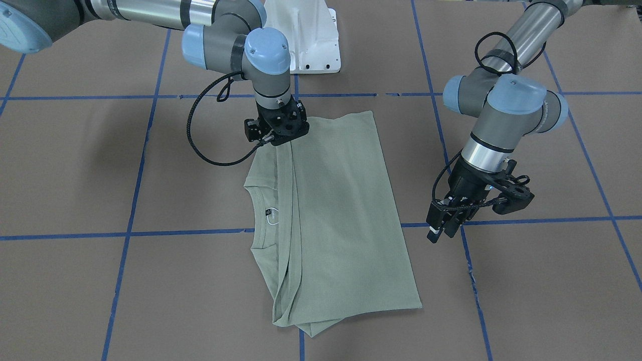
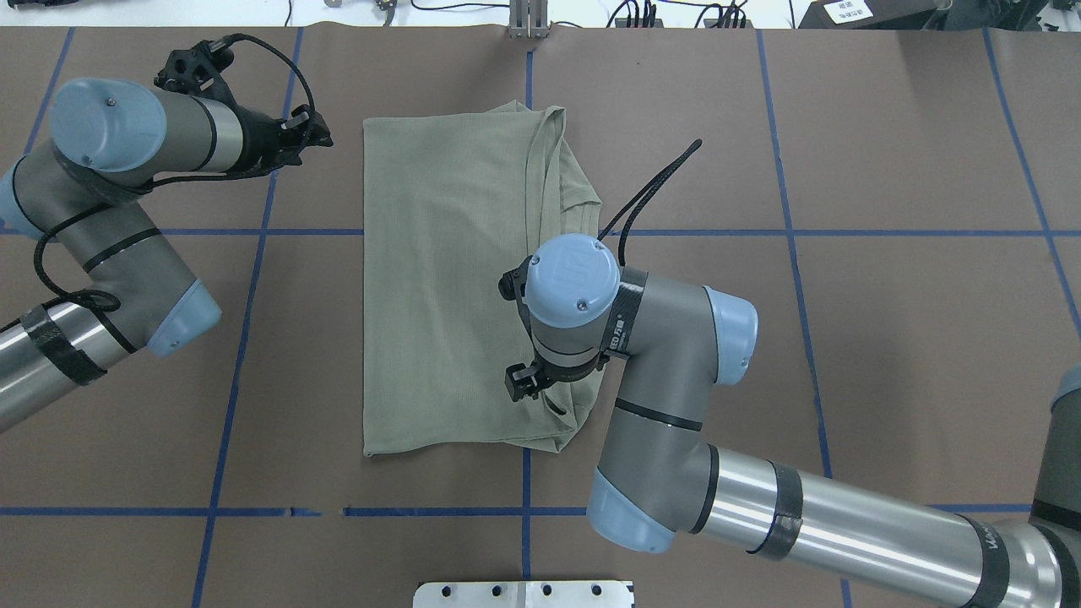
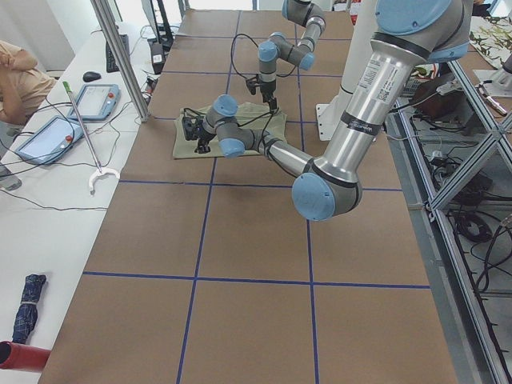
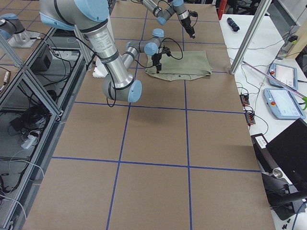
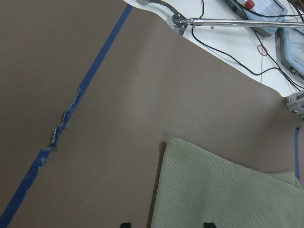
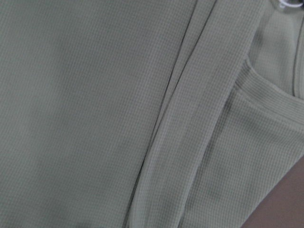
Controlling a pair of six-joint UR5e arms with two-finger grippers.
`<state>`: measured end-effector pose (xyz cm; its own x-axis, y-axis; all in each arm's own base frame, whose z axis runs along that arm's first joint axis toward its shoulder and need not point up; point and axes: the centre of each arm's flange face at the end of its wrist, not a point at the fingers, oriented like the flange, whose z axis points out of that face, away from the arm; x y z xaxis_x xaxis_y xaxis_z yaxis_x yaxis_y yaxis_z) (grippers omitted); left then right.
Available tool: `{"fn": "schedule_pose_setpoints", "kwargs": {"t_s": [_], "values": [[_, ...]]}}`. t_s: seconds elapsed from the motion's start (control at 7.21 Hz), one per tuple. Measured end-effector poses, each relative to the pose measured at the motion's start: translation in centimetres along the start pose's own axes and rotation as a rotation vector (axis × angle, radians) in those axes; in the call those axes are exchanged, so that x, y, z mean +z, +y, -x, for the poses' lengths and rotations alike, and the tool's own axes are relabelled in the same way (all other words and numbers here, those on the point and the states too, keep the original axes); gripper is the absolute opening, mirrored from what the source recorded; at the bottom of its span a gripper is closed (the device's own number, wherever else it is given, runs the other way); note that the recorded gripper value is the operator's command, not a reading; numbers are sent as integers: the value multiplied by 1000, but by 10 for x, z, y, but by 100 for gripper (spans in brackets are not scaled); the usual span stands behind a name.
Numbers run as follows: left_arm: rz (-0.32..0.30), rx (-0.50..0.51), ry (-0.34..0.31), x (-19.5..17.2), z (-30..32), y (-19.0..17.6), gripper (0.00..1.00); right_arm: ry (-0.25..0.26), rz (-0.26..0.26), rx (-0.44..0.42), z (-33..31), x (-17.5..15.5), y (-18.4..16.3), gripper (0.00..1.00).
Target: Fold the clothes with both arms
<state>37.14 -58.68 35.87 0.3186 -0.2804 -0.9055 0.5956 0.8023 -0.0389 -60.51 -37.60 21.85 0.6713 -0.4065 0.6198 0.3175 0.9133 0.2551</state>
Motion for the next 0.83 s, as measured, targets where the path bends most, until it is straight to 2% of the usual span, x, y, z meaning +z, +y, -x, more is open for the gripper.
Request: {"fn": "schedule_pose_setpoints", "kwargs": {"t_s": [0.83], "values": [[0, 0, -2, 0, 2, 0, 59, 121, 31, -25, 6, 20, 24, 100]]}}
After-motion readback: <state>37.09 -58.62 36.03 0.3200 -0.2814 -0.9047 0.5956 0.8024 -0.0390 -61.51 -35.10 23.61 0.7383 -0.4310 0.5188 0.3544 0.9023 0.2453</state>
